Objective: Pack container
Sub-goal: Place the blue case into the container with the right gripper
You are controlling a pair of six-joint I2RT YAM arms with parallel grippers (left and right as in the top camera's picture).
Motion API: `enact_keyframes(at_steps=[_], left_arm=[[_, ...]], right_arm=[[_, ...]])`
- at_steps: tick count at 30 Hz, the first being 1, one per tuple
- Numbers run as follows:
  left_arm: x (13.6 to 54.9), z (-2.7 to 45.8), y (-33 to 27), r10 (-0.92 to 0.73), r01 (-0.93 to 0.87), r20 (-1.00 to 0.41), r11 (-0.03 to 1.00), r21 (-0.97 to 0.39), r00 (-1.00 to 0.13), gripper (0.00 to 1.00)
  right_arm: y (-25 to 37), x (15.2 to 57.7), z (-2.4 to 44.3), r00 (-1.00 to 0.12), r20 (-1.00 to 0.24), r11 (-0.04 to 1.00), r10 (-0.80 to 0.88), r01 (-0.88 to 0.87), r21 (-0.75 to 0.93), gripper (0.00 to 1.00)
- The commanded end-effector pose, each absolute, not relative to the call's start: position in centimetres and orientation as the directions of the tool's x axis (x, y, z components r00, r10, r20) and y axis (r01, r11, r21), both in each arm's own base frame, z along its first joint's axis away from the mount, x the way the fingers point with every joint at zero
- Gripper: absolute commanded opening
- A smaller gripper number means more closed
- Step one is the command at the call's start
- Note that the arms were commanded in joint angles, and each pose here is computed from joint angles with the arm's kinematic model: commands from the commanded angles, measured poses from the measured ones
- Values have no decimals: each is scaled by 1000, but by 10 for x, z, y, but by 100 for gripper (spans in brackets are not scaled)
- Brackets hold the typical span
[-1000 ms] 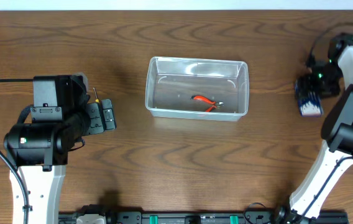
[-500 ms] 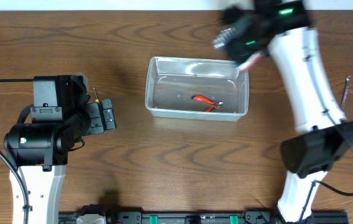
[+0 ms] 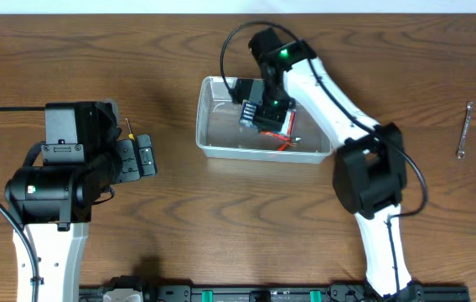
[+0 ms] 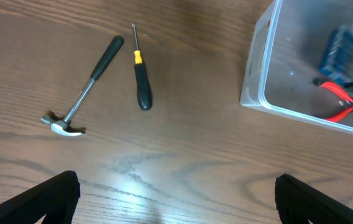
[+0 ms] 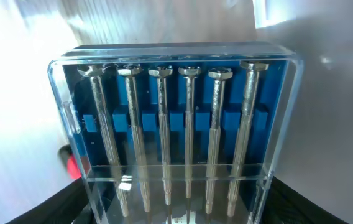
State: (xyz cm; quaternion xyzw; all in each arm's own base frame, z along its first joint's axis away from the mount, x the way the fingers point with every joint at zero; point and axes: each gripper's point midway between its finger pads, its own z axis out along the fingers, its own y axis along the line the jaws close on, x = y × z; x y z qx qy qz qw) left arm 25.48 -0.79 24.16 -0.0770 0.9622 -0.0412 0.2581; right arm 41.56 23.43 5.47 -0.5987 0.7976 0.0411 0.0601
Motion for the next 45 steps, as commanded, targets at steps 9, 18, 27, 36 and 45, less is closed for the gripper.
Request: enact_keyframes(at_steps=[9, 18, 27, 36, 45], left_arm=[[256, 246, -7, -187, -141, -495, 982, -128, -848, 98], [256, 246, -7, -187, -141, -496, 982, -128, -848, 99], [256, 246, -7, -187, -141, -495, 982, -128, -848, 98], [256, 246, -7, -187, -141, -495, 982, -128, -848, 98], [256, 246, -7, -187, -141, -495, 982, -128, -848, 98]], right_arm=[[230, 426, 32, -278, -144, 281, -950, -960, 3, 37], [226, 417, 40, -284, -123, 284, -951, -959, 22, 99], [221, 415, 161, -292, -284, 340, -914, -931, -137, 99], [50, 442, 297, -738, -567, 931, -365, -303, -205, 99], [-181, 416, 245, -809, -476, 911, 347, 411, -34, 99]])
